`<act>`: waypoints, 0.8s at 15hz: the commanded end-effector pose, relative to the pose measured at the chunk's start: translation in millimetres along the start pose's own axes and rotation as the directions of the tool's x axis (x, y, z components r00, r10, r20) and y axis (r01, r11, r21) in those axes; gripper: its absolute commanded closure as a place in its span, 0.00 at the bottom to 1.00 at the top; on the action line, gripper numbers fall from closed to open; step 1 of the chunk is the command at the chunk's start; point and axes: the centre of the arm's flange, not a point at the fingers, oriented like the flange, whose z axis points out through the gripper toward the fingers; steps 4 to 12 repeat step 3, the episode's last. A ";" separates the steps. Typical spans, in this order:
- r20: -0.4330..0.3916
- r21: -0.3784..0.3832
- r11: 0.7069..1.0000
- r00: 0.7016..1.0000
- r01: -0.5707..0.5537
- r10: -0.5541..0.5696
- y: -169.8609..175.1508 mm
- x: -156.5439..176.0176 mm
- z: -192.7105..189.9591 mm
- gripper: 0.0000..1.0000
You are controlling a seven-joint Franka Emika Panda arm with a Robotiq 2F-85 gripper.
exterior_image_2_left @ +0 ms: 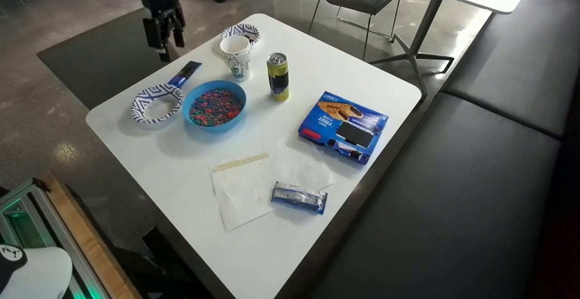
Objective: Move the white spoon to the back left.
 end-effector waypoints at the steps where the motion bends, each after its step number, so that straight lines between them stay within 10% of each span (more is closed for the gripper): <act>1: -0.005 -0.027 0.999 0.999 0.044 -0.044 10.1 0.4 6.6 0.00; 12: -0.010 -0.059 0.994 0.996 0.089 -0.090 24.8 0.3 16.0 0.00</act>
